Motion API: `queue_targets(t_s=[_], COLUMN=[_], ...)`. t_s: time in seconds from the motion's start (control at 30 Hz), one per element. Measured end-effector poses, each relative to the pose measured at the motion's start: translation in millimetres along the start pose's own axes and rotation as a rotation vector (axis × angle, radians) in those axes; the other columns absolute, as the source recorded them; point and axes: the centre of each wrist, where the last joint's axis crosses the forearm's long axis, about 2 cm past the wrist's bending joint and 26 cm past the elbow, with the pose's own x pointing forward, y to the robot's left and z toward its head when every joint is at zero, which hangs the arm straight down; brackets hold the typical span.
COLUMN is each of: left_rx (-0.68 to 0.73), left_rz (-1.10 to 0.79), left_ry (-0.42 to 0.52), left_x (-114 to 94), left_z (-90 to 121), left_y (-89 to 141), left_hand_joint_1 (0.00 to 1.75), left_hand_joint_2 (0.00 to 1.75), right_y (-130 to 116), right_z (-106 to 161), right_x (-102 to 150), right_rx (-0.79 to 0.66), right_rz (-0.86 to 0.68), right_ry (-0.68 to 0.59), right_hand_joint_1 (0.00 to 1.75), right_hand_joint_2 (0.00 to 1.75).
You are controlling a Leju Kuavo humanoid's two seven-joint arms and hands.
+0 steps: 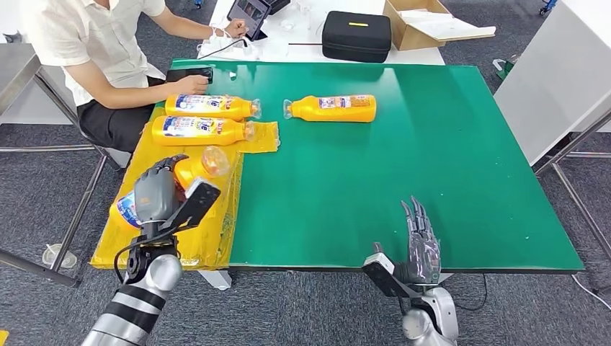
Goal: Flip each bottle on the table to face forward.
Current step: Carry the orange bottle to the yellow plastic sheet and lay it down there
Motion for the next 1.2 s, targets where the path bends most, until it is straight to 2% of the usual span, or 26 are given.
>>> queue_targets(t_s=[0.1, 0.2, 0.4, 0.43, 0.53, 0.57, 0.9, 1.07, 1.2], left_rx=[-0.199, -0.387, -0.537, -0.554, -0.593, -0.599, -0.659, -0.707, -0.663], left_rz=[-0.063, -0.042, -0.001, -0.001, -0.014, -0.020, -0.008, 0.102, 0.177], left_ry=[0.016, 0.038, 0.078, 0.082, 0.100, 0.108, 0.174, 0.151, 0.116], left_x=[-9.5, -21.8, -39.0, -41.1, -47.0, -48.5, -57.0, -59.4, -59.4], left_z=[-8.5, -14.3, -28.7, -30.6, -34.1, -34.1, -29.2, -32.8, -33.2], left_y=[-5.6, -12.5, -9.5, -8.4, -5.7, -5.4, -7.2, -2.6, 0.5], left_hand_joint_1=[1.75, 1.75, 1.75, 1.69, 0.38, 0.00, 0.00, 0.00, 0.00], left_hand_joint_2=[1.75, 1.75, 1.75, 1.75, 1.75, 1.75, 1.75, 1.75, 1.75], right_y=[0.3, 4.7, 17.5, 19.2, 23.4, 24.6, 29.6, 30.1, 29.4], right_z=[-3.4, -8.8, -9.7, -9.6, -8.0, -7.2, -1.9, -0.6, 0.3], right_x=[0.0, 1.8, 2.8, 2.8, 2.2, 2.1, 2.2, 1.2, -0.8], right_rx=[0.022, 0.038, 0.053, 0.056, 0.078, 0.086, 0.117, 0.119, 0.120], right_rz=[-0.015, -0.053, -0.113, -0.122, -0.149, -0.155, -0.169, -0.165, -0.160], right_ry=[-0.010, -0.026, -0.016, -0.012, 0.002, 0.005, 0.017, 0.016, 0.015], right_hand_joint_1=[0.00, 0.00, 0.00, 0.00, 0.00, 0.00, 0.00, 0.00, 0.00], right_hand_joint_2=[0.00, 0.00, 0.00, 0.00, 0.00, 0.00, 0.00, 0.00, 0.00])
